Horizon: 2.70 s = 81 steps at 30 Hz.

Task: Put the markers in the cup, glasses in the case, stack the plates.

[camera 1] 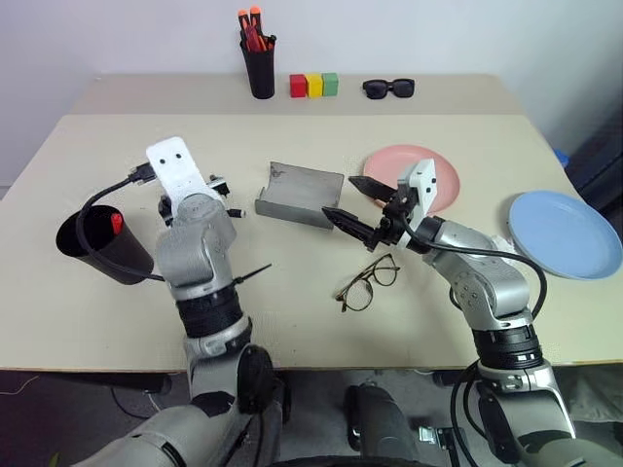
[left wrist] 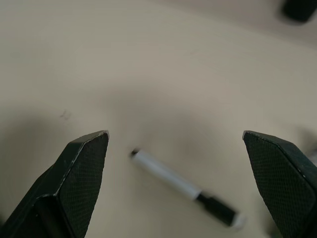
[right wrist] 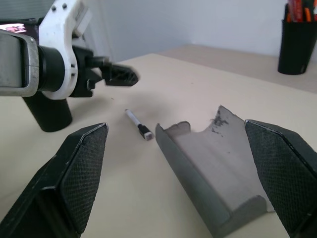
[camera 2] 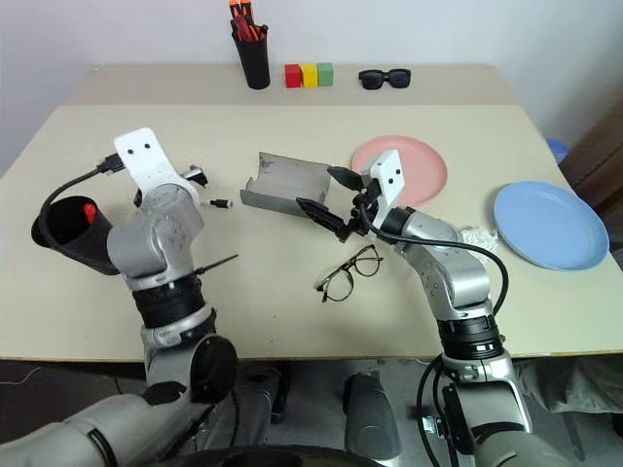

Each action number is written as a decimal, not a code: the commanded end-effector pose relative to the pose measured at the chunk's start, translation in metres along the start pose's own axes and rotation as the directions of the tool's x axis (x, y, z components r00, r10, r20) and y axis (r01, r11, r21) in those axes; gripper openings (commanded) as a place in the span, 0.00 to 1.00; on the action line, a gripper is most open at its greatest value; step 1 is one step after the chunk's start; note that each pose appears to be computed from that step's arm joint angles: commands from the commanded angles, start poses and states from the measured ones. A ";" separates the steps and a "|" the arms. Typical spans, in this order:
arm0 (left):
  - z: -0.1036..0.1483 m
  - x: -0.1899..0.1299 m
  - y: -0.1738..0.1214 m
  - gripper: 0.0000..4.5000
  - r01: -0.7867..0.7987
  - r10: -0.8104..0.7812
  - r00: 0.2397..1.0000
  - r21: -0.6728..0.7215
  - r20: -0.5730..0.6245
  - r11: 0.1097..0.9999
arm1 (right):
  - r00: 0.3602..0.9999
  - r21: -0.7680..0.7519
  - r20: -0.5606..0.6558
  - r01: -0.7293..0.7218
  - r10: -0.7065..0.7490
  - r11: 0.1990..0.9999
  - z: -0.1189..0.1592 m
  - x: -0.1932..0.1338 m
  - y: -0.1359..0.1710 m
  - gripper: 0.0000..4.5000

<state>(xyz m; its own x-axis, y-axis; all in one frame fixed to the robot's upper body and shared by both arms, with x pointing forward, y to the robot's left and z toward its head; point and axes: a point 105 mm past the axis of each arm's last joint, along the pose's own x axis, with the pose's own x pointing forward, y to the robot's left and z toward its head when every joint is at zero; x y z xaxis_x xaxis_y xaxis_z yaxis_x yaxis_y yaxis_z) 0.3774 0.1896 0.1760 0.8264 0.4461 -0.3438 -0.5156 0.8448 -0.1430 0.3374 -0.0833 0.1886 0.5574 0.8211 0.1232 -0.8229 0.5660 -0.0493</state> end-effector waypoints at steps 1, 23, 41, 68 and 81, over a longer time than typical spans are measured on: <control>-0.012 0.001 -0.031 0.99 0.042 -0.050 0.989 -0.061 -0.138 0.997 | 0.999 -0.040 0.052 -0.012 0.014 0.999 0.016 0.000 0.005 1.00; -0.045 0.021 -0.063 0.48 -0.096 0.032 0.885 -0.115 -0.464 0.989 | 0.998 -0.054 -0.008 -0.057 0.057 0.997 0.011 -0.011 0.009 1.00; 0.079 0.000 -0.014 0.01 0.024 -0.026 0.875 0.011 0.483 1.000 | 0.999 -0.052 0.006 -0.043 0.043 0.998 0.011 -0.010 0.007 1.00; 0.043 -0.062 0.136 0.01 -0.236 0.140 0.696 0.041 0.704 0.971 | 0.978 0.037 0.094 -0.188 0.184 0.981 0.016 0.008 0.031 1.00; 0.019 -0.059 0.125 0.01 -0.201 0.139 0.753 0.024 0.643 0.979 | 0.969 0.042 0.135 -0.216 0.208 0.976 0.023 0.005 0.035 1.00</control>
<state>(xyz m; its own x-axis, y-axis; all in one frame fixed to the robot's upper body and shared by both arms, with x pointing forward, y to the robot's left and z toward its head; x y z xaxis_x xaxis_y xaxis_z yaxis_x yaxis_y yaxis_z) 0.2709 0.2807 0.1841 0.7081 0.6536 0.2670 -0.6695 0.7417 -0.0401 0.3144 -0.0618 0.1970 0.3830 0.9020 0.1990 -0.9214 0.3885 0.0126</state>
